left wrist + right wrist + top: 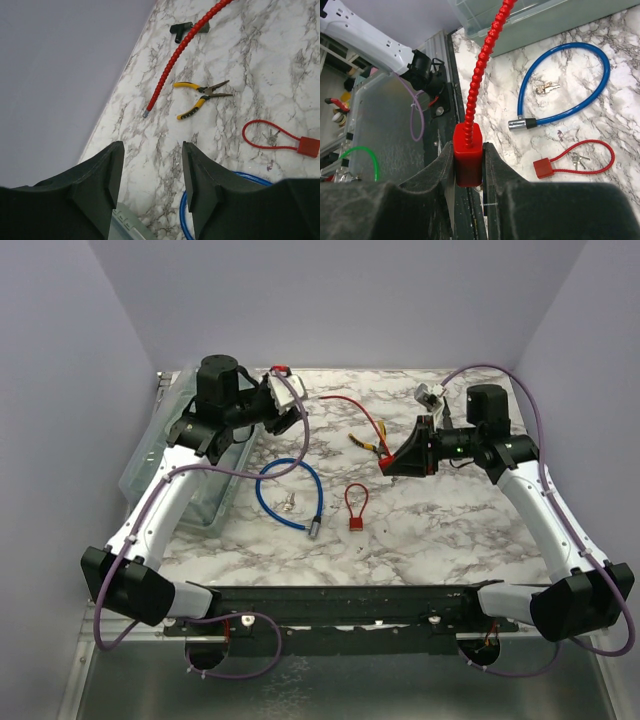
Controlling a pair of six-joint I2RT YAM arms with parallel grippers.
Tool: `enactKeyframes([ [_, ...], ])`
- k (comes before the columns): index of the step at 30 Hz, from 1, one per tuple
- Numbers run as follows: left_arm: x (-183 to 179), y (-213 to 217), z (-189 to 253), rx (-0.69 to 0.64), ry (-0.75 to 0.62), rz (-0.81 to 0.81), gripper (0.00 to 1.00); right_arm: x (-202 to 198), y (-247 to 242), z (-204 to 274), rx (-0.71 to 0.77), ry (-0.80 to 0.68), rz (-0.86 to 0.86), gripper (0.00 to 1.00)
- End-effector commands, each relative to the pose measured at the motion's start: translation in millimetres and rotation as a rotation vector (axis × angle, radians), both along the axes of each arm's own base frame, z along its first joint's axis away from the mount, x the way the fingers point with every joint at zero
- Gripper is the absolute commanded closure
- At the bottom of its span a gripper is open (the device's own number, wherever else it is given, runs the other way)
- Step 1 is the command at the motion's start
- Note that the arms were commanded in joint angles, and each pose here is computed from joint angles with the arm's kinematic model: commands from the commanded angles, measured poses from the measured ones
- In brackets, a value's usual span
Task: Lock with the key
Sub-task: Lock the lock.
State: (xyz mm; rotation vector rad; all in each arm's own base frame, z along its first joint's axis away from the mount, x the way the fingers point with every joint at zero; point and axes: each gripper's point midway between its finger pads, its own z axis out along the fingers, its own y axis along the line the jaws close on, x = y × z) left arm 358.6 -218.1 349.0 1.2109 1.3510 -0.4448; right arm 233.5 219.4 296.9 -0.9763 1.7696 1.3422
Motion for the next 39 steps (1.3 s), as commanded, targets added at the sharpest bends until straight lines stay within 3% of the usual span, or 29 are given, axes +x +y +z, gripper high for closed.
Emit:
enactKeyframes([
  [1, 2.5, -9.6, -7.0, 0.126, -0.180, -0.046, 0.46, -11.2, 3.0, 8.7, 0.029, 0.002, 0.062, 1.00],
  [22, 16.1, -41.6, -23.7, 0.172, -0.224, -0.074, 0.55, -22.3, 8.8, 6.2, 0.020, 0.020, 0.087, 1.00],
  [32, 23.8, -42.7, -31.5, 0.200, -0.232, -0.060, 0.72, -23.4, 9.3, 9.7, 0.025, 0.011, 0.094, 1.00],
  [35, 22.4, -46.3, -32.7, 0.189, -0.217, -0.070, 0.82, -23.6, 9.7, 11.6, 0.029, 0.013, 0.099, 1.00],
  [39, 20.4, -50.4, -32.4, 0.191, -0.224, -0.084, 0.84, -23.1, 9.9, 12.1, 0.030, 0.017, 0.101, 1.00],
])
